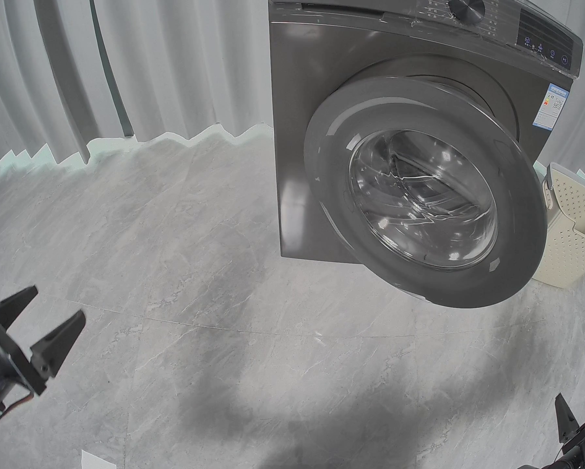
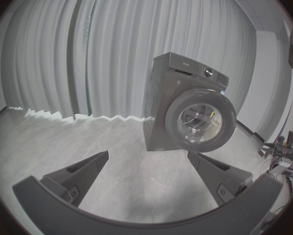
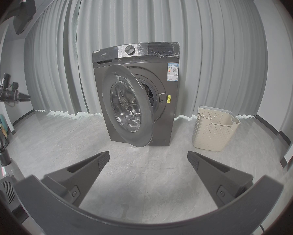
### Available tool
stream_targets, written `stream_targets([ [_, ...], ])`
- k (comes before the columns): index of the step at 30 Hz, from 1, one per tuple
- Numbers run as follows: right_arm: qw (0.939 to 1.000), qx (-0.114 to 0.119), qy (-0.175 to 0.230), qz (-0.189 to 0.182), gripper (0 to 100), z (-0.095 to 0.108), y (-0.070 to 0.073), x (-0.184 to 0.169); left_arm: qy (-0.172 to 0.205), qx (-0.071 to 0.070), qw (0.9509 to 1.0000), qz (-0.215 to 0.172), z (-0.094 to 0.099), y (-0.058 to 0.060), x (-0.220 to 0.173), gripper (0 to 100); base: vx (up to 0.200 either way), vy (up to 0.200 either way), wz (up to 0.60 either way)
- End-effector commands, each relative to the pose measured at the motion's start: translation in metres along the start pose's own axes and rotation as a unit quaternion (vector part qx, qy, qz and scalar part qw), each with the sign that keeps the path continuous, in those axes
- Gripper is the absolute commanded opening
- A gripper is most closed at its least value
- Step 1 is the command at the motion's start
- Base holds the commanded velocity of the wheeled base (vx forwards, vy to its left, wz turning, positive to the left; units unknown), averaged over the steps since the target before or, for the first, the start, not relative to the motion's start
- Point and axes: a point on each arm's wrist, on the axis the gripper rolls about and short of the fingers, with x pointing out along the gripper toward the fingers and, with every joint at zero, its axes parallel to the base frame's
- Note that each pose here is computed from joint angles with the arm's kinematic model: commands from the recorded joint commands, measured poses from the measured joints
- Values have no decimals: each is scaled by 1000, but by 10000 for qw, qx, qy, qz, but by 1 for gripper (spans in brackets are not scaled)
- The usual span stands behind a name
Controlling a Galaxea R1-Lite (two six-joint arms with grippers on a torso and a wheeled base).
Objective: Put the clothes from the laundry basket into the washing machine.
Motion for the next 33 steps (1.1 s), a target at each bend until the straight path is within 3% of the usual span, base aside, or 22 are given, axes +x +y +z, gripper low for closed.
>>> stream_targets([
  [1, 10000, 3, -35, 2, 100, -2, 0, -1, 19, 92, 9926, 1212, -123, 10, -85, 100, 0, 0, 0],
  [5, 10000, -4, -35, -5, 100, -2, 0, -1, -1, 255, 9880, 1521, -123, 8, -85, 100, 0, 0, 0],
  [7, 10000, -12, -35, 2, 100, -2, 0, -1, -93, 430, 9907, 1286, -123, 8, -87, 100, 0, 0, 0],
  [10, 10000, -12, -50, 10, 100, -2, 0, -1, -378, 381, 9898, 1322, -125, 6, -91, 100, 0, 0, 0],
  [13, 10000, -12, -42, 2, 100, -2, 0, -1, -389, 356, 9860, 1580, -125, 7, -91, 100, 0, 0, 0],
  [22, 10000, -4, -50, 10, 100, -2, 0, -1, -364, 315, 9894, 1373, -125, 6, -91, 100, 0, 0, 0],
  [33, 10000, 3, -42, 10, 100, -3, 0, -1, -364, 315, 9895, 1366, -125, 6, -91, 100, 0, -200, 0],
])
